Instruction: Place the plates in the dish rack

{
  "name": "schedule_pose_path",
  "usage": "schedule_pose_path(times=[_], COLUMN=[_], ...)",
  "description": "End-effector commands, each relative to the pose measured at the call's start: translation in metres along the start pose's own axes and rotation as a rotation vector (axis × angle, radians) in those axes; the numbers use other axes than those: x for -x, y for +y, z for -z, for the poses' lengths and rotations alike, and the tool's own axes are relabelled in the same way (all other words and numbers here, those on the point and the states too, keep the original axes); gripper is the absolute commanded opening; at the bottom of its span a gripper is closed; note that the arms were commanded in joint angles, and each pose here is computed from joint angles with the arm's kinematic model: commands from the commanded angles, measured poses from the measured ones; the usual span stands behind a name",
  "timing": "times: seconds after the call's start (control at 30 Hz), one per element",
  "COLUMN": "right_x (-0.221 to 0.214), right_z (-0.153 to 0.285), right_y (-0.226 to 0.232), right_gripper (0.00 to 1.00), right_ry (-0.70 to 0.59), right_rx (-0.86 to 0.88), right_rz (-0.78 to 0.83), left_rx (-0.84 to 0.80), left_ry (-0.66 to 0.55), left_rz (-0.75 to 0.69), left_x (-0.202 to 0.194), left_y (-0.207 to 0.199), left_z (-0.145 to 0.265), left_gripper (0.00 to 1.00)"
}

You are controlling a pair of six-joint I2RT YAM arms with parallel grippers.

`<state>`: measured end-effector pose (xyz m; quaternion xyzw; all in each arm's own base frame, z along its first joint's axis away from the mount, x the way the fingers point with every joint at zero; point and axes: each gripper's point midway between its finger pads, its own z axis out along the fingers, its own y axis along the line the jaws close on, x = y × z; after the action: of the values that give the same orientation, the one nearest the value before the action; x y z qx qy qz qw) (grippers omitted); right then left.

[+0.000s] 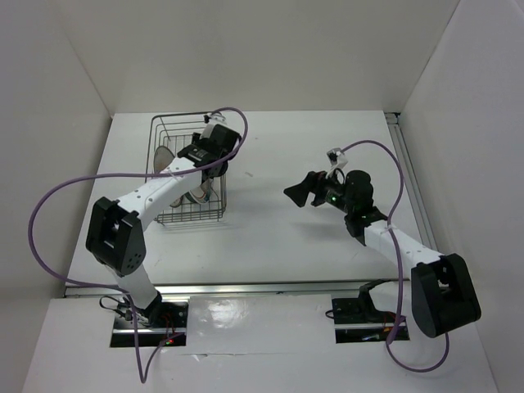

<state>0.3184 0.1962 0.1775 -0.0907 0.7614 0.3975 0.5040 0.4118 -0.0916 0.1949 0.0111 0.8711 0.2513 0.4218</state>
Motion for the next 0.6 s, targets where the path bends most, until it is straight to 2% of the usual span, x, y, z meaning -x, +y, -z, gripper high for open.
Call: schedule_pose_path(times=[0.0,0.1,0.17,0.23,0.27,0.3,0.37,0.4,0.43,0.47,0.5,0.57], right_x=[0.010,0.010,0.009,0.013,0.013,0.020,0.024,0.043,0.055,0.054,0.078,0.096], right_z=[0.004,0.004,0.004,0.005,0.005,0.005,0.012,0.012,0.017,0.027,0.032,0.052], right_y=[0.008,0.008,0.005,-0.005,-0.010,-0.011,-0.026,-0.019,-0.028,-0.028,-0.020,-0.019], right_gripper=[1.00,1.00,1.00,1.00,1.00,1.00,1.00,1.00,1.00,1.00,1.00,1.00], right_ry=[-0.044,-0.044,-0.040,-0.048,-0.043,-0.050,-0.027,-0.050,-0.075,-0.041,-0.079,-0.104], right_rx=[0.034,0.034,0.018,-0.048,-0.076,-0.100,-0.213,-0.229,-0.313,-0.363,-0.392,-0.478], right_rz=[0.025,0.025,0.019,0.017,0.024,0.022,0.028,0.064,0.062,0.070,0.093,0.109], left_rx=[0.009,-0.017,-0.089,-0.143,-0.162,-0.220,-0.288,-0.339,-0.360,-0.377,-0.405,-0.429], left_ry=[-0.019,-0.030,-0.045,-0.084,-0.123,-0.147,-0.196,-0.247,-0.262,-0.282,-0.287,-0.322], left_rz=[0.011,0.038,0.042,0.048,0.080,0.094,0.139,0.182,0.204,0.220,0.246,0.303], left_x=[0.008,0.012,0.017,0.027,0.037,0.043,0.054,0.064,0.065,0.068,0.068,0.072], left_y=[0.003,0.004,0.000,-0.002,0.011,0.008,0.018,0.031,0.036,0.042,0.045,0.062], left_z=[0.002,0.008,0.021,0.039,0.054,0.067,0.089,0.110,0.118,0.127,0.135,0.154], left_gripper=[0.46,0.67,0.72,0.96,0.96,1.00,1.00,1.00,1.00,1.00,1.00,1.00])
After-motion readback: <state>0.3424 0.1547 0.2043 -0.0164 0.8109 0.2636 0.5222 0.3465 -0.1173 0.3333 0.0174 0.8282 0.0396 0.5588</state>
